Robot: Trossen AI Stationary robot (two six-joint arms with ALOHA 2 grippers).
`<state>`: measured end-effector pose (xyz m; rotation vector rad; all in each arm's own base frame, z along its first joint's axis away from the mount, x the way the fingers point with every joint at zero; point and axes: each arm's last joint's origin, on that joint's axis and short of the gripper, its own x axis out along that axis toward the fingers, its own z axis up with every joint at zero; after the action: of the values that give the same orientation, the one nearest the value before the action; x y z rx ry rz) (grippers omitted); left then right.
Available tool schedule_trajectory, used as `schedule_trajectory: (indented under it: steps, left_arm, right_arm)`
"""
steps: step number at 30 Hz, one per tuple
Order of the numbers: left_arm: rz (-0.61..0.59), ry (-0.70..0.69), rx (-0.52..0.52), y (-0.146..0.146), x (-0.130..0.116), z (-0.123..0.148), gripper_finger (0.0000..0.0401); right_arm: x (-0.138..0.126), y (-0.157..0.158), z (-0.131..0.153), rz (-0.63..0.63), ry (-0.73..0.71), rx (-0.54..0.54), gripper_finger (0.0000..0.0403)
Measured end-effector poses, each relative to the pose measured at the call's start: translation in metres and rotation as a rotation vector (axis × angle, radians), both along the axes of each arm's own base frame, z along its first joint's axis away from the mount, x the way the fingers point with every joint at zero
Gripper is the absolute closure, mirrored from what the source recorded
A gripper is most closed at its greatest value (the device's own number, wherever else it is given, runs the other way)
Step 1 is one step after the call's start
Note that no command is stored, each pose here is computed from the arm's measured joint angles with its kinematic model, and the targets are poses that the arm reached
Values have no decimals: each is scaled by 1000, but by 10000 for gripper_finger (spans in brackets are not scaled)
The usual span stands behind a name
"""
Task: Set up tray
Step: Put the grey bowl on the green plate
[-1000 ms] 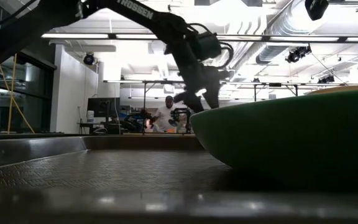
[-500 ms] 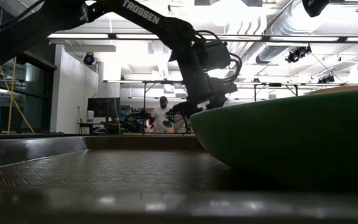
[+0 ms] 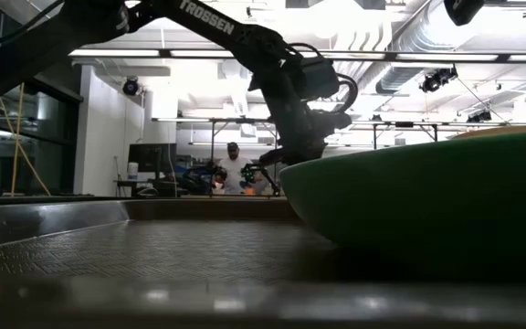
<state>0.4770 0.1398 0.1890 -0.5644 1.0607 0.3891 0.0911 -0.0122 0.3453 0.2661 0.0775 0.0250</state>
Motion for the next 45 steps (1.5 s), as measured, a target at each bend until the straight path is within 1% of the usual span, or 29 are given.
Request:
schedule_trajectory:
  steps: [3, 4, 7, 10, 13, 14, 15, 17, 20, 22, 26, 29, 34, 37, 43, 44, 45]
  left_arm:
    - [-15, 2, 15, 3, -2, 6, 381]
    - [-21, -2, 34, 5, -2, 9, 381]
    - [-36, 6, 79, 11, -4, 25, 382]
    - [-75, -14, 122, 21, -7, 52, 382]
    - [-134, 10, 147, 27, -17, 82, 382]
    - [-162, 5, 155, 29, -20, 90, 382]
    - [-187, -31, 158, 28, -24, 99, 382]
    - [-232, -67, 125, 27, -39, 117, 382]
    - [-305, -91, 108, 17, -58, 146, 382]
    - [-329, -76, 105, 6, -68, 160, 383]
    - [-390, -87, 109, -27, -79, 183, 383]
    - [-416, -109, 102, -56, -77, 190, 383]
    - [-452, -112, 78, -108, -68, 191, 383]
    - [-446, -120, 77, -140, -60, 186, 383]
    - [-341, -91, 87, -189, -50, 171, 383]
    - [-330, -82, 85, -197, -47, 166, 383]
    - [-309, -103, 81, -205, -41, 161, 383]
  right_arm:
    - [0, 0, -1, 0, 14, 1, 402]
    - [0, 0, -2, 0, 17, 1, 402]
    - [0, 0, -2, 0, 20, 2, 402]
    - [0, 0, -2, 0, 20, 6, 402]
    - [0, 0, -2, 0, 21, 2, 402]
    - [0, 0, -2, 0, 21, 2, 402]
    - [0, 0, -2, 0, 22, 2, 402]
    - [0, 0, -2, -1, 24, 2, 402]
    - [0, 0, -3, 1, 27, -4, 402]
    - [0, 0, -3, 1, 29, -16, 402]
    - [0, 0, -3, 4, 31, -38, 402]
    - [0, 0, -3, 4, 30, -48, 402]
    - [0, 0, -3, -2, 30, -60, 402]
    - [0, 0, -3, -2, 30, -60, 402]
    - [0, 0, -3, -2, 30, -60, 402]
    - [0, 0, -3, -2, 30, -60, 402]
    - [0, 0, -3, -3, 29, -60, 402]
